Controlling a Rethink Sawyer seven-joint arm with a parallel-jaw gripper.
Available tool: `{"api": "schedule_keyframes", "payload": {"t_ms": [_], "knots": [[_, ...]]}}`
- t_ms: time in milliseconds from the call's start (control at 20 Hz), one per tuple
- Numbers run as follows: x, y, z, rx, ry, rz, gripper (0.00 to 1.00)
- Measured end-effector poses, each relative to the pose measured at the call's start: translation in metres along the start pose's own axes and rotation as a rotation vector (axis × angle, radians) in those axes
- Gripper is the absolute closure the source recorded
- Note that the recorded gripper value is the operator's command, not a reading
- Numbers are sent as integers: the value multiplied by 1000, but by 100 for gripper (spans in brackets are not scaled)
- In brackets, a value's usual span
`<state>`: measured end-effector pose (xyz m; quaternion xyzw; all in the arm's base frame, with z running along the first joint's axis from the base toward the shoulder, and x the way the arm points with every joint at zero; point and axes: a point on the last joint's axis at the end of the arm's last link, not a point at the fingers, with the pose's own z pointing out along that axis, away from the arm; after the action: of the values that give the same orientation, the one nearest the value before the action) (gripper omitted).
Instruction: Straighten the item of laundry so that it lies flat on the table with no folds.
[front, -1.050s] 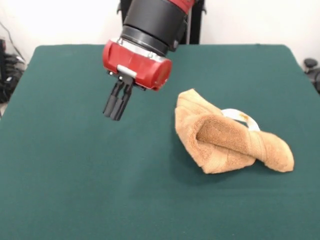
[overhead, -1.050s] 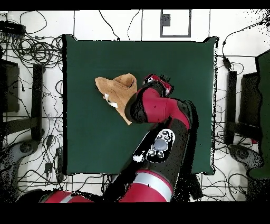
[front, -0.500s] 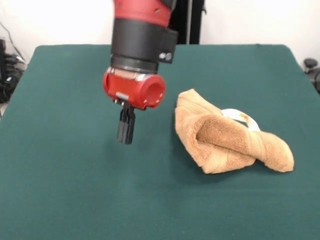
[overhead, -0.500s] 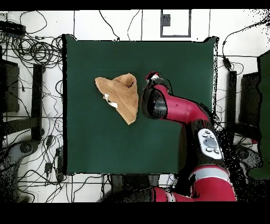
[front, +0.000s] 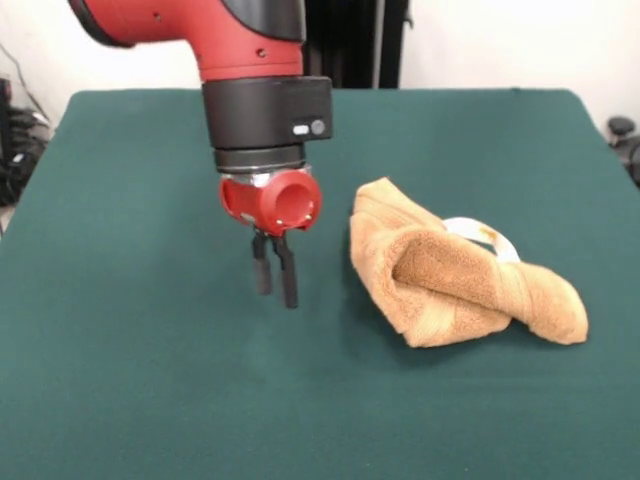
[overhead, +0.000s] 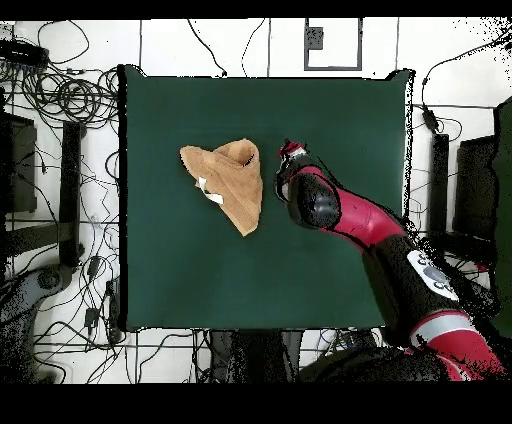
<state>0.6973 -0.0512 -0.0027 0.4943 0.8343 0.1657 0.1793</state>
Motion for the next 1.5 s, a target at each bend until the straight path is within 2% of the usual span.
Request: {"api": "schedule_keyframes", "payload": {"t_ms": [200,450,550,600,700,750,900,950,1050,1100,1250,1500], "knots": [[16,5,7,-49,77,60,0],[50,11,20,-129,225,175,0],[58,11,23,-147,262,209,0],[67,10,25,-168,306,251,0],[75,9,28,-188,347,293,0],[86,8,30,-217,413,356,0],[98,8,29,-234,475,399,0],[111,10,27,-244,540,428,0],[120,12,25,-246,582,438,0],[138,17,22,-244,662,444,0],[155,22,17,-239,738,440,0],[192,32,4,-212,877,397,0]]}}
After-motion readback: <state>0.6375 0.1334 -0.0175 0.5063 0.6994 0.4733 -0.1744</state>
